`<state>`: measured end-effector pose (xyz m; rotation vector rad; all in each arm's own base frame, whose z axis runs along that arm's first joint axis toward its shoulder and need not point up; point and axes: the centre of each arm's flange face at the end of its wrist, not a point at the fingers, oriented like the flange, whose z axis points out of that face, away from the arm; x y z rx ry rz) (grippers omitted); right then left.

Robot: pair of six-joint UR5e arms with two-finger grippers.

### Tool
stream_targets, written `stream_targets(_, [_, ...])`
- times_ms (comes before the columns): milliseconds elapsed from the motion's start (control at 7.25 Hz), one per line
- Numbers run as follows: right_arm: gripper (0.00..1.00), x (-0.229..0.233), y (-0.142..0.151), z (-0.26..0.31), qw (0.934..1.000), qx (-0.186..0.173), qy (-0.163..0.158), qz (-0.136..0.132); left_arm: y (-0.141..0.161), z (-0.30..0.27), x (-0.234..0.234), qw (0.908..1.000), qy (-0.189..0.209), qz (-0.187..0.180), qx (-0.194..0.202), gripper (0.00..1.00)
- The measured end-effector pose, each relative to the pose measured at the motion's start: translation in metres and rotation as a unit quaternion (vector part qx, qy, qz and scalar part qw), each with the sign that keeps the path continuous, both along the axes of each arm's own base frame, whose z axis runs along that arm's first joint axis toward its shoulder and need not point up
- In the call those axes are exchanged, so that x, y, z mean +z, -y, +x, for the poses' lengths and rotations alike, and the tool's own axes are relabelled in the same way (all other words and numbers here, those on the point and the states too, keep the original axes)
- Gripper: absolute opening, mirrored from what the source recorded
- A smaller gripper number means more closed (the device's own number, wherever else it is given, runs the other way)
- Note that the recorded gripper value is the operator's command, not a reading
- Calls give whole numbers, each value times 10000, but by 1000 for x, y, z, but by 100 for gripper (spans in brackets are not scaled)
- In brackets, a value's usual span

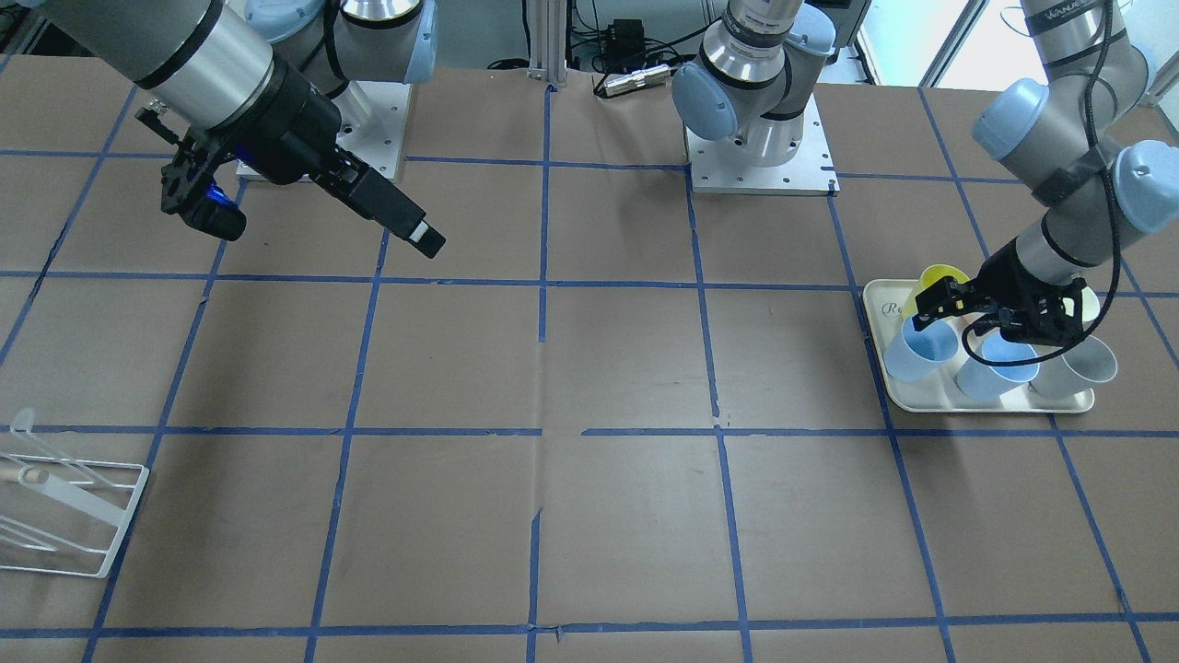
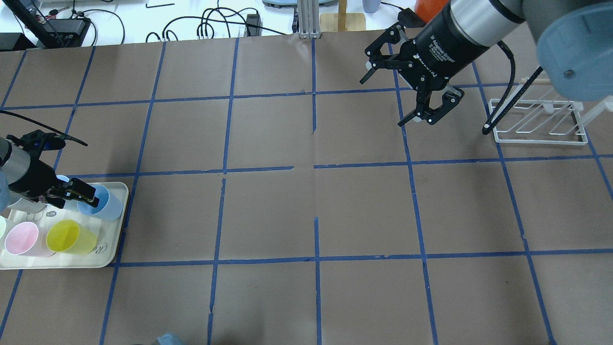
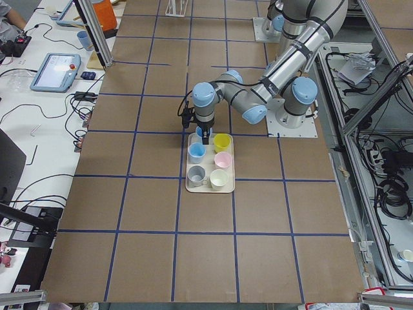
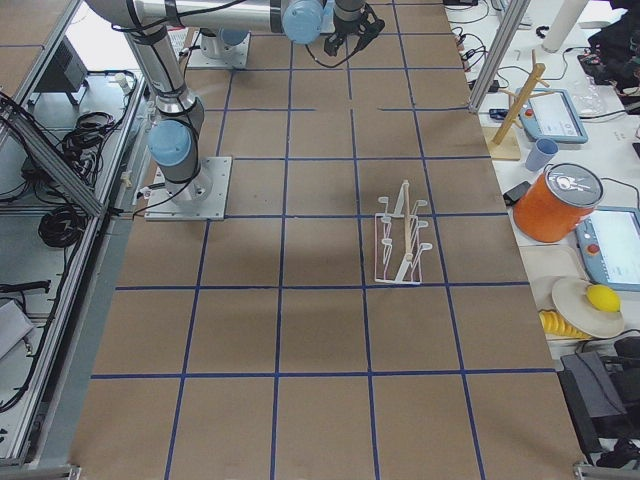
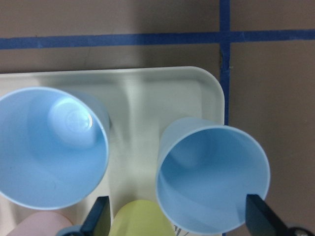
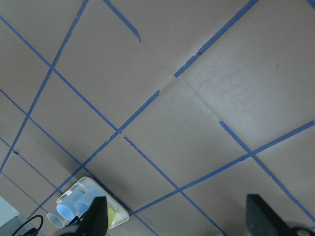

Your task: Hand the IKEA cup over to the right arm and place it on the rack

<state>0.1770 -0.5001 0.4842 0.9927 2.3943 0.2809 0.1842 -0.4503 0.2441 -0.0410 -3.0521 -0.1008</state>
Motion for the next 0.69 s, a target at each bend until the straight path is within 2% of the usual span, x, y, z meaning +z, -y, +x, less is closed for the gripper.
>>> stream_targets(276, [100,-2,5,5,9991,-225,302,172,1,1,-2,10000,17,-5,-2,75])
stream_targets(552, [100,-5,11,6,9978,-407,394,333,-1,-1,-5,10000,1,11,12,65])
stream_targets(690, [100,-7,13,7,9960,-581,473,483,-1,-1,-7,10000,-4,26,11,45])
